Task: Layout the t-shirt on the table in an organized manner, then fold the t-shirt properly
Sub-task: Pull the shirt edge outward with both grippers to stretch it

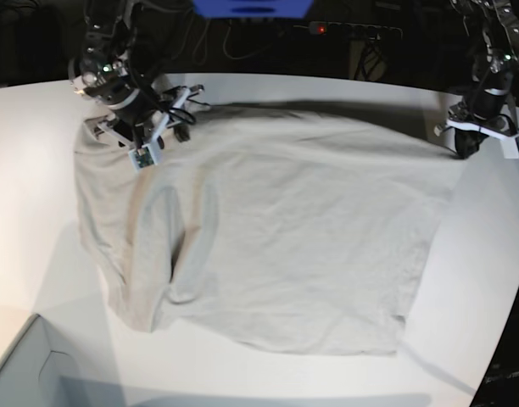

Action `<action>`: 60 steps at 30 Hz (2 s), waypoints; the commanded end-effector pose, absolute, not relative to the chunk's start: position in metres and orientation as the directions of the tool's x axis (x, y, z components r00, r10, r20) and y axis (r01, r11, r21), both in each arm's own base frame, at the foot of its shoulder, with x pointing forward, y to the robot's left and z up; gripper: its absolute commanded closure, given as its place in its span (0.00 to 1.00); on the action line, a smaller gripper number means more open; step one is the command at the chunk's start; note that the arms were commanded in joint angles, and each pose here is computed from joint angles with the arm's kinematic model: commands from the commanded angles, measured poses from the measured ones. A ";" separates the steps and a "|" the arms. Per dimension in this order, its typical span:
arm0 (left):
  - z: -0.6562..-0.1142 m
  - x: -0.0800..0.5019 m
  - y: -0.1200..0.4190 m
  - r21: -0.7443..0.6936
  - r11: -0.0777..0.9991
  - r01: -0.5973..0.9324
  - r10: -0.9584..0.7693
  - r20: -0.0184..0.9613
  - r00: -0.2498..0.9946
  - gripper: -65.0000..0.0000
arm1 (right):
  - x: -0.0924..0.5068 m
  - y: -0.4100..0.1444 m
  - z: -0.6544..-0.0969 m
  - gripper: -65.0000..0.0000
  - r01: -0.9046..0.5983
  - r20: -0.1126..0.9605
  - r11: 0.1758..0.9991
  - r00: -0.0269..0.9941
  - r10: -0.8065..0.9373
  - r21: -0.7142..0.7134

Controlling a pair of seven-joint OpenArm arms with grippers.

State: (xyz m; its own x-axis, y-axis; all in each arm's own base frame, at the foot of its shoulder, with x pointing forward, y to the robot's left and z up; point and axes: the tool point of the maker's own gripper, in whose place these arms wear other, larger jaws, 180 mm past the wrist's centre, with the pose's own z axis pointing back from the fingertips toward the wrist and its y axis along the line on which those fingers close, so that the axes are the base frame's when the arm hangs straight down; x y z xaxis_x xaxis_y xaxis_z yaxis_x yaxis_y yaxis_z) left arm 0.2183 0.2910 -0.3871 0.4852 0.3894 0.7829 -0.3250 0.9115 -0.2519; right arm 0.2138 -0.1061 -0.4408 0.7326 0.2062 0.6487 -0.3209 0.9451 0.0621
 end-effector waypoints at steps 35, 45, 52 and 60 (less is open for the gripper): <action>-0.372 0.221 0.305 -0.242 0.912 -0.330 0.375 0.816 0.440 1.00 | 0.165 -0.229 -0.434 0.39 0.083 0.605 0.990 0.796 0.005 -0.117; -0.372 0.222 0.304 -0.241 0.913 -0.330 0.375 0.816 0.440 1.00 | 0.155 -0.217 -0.470 0.40 0.089 0.540 0.995 0.840 -0.049 -0.050; -0.372 0.222 0.305 -0.239 0.913 -0.330 0.373 0.817 0.440 1.00 | 0.170 -0.212 -0.470 0.70 0.041 0.555 0.999 0.831 -0.021 -0.022; -0.385 0.216 0.307 -0.251 0.902 -0.352 0.399 0.796 0.455 1.00 | 0.164 -0.232 -0.464 1.00 -0.005 0.558 1.000 0.830 0.017 -0.022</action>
